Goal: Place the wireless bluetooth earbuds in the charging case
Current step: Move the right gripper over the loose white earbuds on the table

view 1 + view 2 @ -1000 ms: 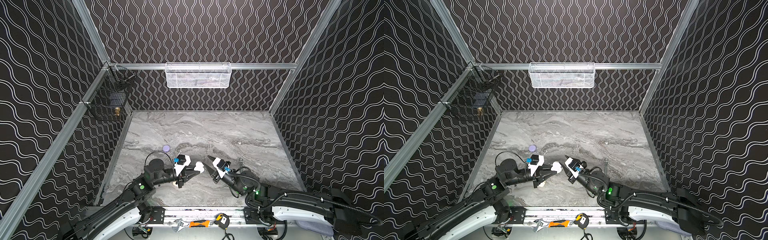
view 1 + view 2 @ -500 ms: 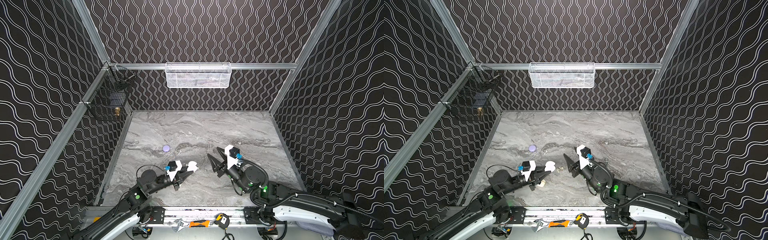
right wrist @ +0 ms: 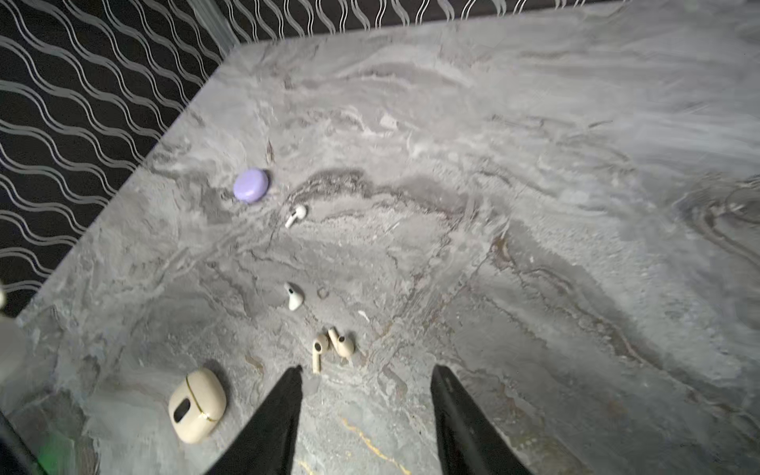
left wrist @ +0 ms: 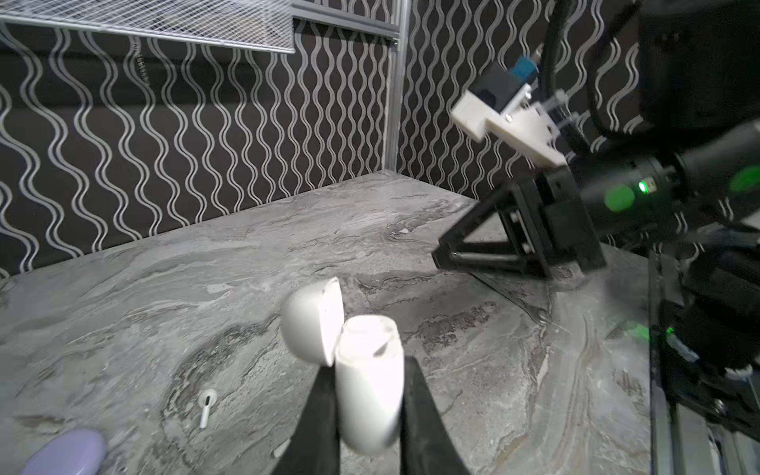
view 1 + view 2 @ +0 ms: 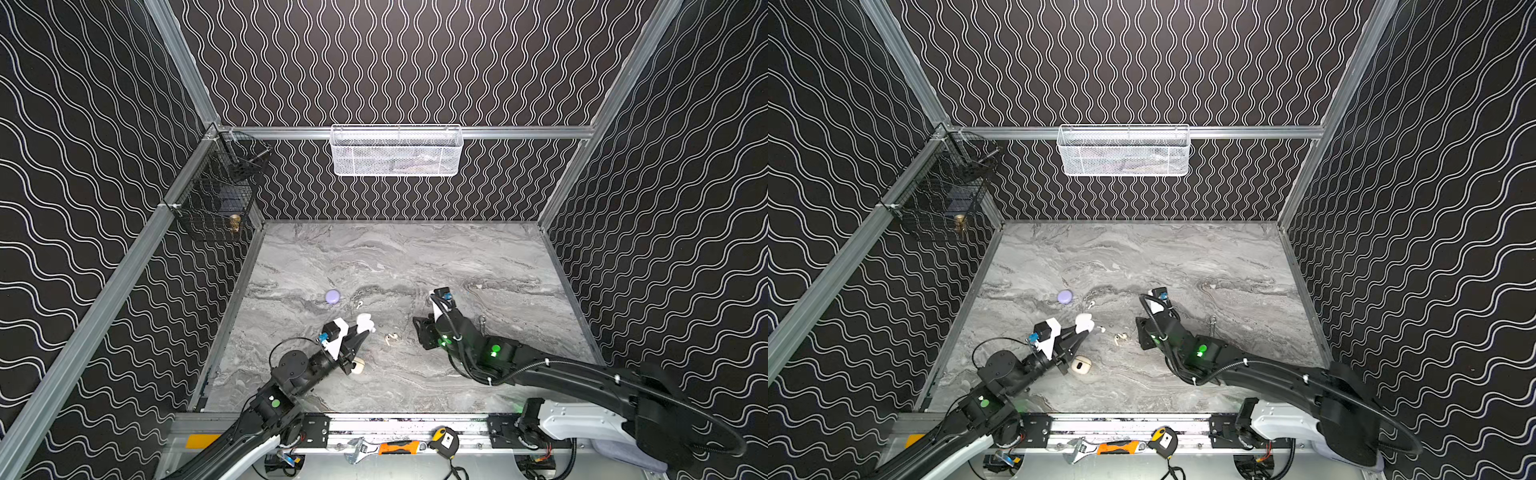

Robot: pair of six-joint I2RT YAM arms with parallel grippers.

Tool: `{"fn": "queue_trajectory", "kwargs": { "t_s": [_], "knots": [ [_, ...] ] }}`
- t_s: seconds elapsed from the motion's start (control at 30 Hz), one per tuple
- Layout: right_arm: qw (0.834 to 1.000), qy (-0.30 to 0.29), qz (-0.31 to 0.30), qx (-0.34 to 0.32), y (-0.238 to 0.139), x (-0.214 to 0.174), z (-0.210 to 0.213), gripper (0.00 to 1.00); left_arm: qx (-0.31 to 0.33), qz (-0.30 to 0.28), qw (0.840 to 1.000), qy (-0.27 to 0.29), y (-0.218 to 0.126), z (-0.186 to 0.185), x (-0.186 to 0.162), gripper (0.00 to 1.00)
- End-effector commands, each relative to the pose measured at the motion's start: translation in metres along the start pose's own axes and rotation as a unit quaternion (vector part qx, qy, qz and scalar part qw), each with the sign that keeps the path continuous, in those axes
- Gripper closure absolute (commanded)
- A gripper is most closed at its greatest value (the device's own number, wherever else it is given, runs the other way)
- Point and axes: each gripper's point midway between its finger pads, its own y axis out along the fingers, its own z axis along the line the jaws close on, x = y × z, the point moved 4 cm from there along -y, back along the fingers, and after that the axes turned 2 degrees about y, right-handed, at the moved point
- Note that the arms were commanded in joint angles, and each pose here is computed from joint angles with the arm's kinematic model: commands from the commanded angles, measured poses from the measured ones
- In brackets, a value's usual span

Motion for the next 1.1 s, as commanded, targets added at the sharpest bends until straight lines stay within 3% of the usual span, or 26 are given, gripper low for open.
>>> {"fn": "queue_trajectory", "kwargs": {
  "t_s": [0.0, 0.17, 0.3, 0.6, 0.77, 1.07],
  "knots": [
    [0.998, -0.012, 0.037, 0.052, 0.017, -0.004, 0.022, 0.46, -0.006, -0.04, 0.998, -0.054, -0.005, 0.009, 0.015, 1.0],
    [0.991, -0.042, 0.111, 0.069, 0.056, -0.017, 0.045, 0.48, 0.025, -0.036, 0.992, -0.116, -0.006, 0.045, 0.012, 1.0],
    [0.985, -0.061, 0.152, 0.054, 0.081, -0.023, 0.055, 0.49, 0.047, 0.008, 0.991, -0.122, -0.001, 0.062, 0.01, 1.0],
    [0.969, -0.101, 0.227, 0.004, 0.122, -0.048, 0.06, 0.49, 0.065, 0.006, 0.99, -0.122, -0.003, 0.066, 0.01, 1.0],
    [0.96, -0.126, 0.247, -0.029, 0.137, -0.061, 0.061, 0.5, 0.099, 0.003, 0.988, -0.115, -0.012, 0.07, 0.012, 1.0],
    [0.956, -0.14, 0.245, -0.086, 0.15, -0.067, 0.046, 0.52, 0.091, 0.001, 0.99, -0.112, -0.014, 0.066, 0.016, 1.0]
  ]
}}
